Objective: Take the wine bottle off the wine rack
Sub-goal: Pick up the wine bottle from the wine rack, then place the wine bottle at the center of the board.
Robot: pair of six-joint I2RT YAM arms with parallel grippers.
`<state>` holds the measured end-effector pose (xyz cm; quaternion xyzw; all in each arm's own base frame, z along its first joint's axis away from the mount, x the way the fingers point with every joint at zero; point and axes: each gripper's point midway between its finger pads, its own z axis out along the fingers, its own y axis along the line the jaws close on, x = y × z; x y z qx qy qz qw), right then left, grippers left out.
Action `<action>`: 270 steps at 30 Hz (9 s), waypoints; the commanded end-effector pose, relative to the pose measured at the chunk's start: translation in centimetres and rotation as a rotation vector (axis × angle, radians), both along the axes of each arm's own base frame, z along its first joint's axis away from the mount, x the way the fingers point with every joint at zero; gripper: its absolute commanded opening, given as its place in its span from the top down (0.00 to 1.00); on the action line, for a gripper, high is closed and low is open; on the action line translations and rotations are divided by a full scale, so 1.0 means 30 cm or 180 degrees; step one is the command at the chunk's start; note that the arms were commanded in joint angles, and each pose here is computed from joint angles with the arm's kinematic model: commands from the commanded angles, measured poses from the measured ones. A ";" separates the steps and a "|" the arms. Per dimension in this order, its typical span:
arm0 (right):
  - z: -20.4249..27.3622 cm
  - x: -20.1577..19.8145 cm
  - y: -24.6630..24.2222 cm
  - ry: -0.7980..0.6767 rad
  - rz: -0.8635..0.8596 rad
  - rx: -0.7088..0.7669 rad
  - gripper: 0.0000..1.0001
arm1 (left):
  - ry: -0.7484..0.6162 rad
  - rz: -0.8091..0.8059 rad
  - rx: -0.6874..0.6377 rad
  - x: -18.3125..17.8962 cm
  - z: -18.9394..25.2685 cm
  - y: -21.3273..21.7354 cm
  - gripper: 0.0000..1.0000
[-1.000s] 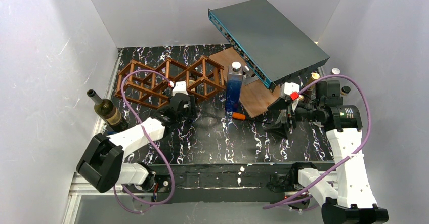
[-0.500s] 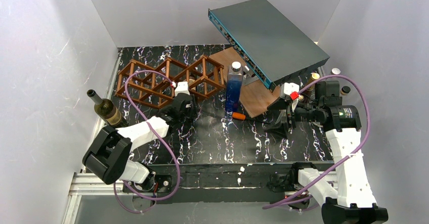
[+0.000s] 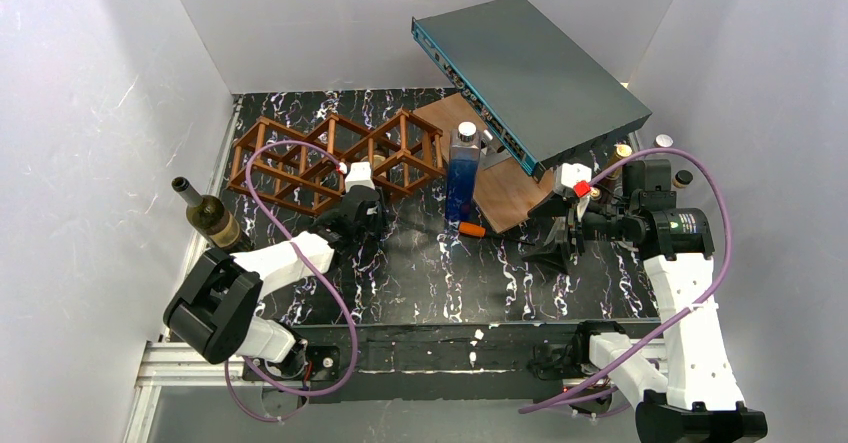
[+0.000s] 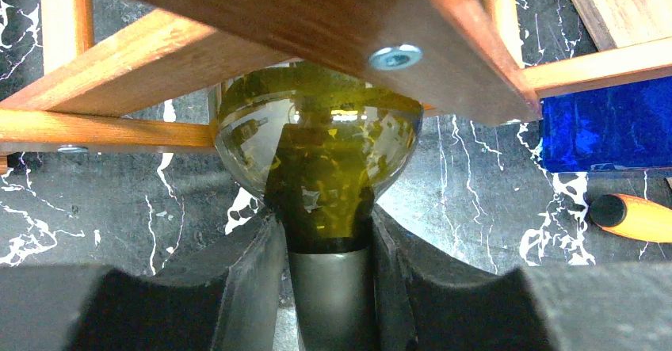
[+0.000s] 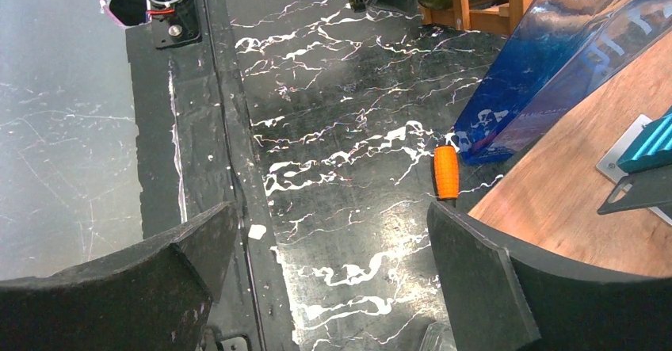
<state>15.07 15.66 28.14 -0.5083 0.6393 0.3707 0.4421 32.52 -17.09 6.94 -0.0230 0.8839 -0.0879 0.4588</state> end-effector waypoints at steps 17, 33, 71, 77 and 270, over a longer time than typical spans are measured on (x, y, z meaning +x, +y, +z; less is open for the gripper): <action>0.018 0.000 0.009 -0.0026 0.0036 0.0096 0.02 | -0.0200 0.0034 -0.0130 -0.062 0.060 0.047 1.00; 0.023 -0.001 0.010 -0.0047 0.0039 0.0100 0.02 | -0.0342 -0.0206 -0.0424 -0.233 0.117 0.088 1.00; 0.011 0.014 -0.003 -0.0164 0.0070 -0.0037 0.02 | 0.0447 -0.0724 -0.1495 -0.596 0.283 0.047 1.00; 0.017 0.015 -0.003 -0.0202 0.0121 -0.0060 0.02 | 0.0607 -0.0844 -0.1655 -0.641 0.329 0.025 1.00; -0.268 -0.056 0.452 -0.0068 0.1720 0.0216 0.02 | -0.2304 -0.2427 -0.0361 -0.415 0.813 -0.278 1.00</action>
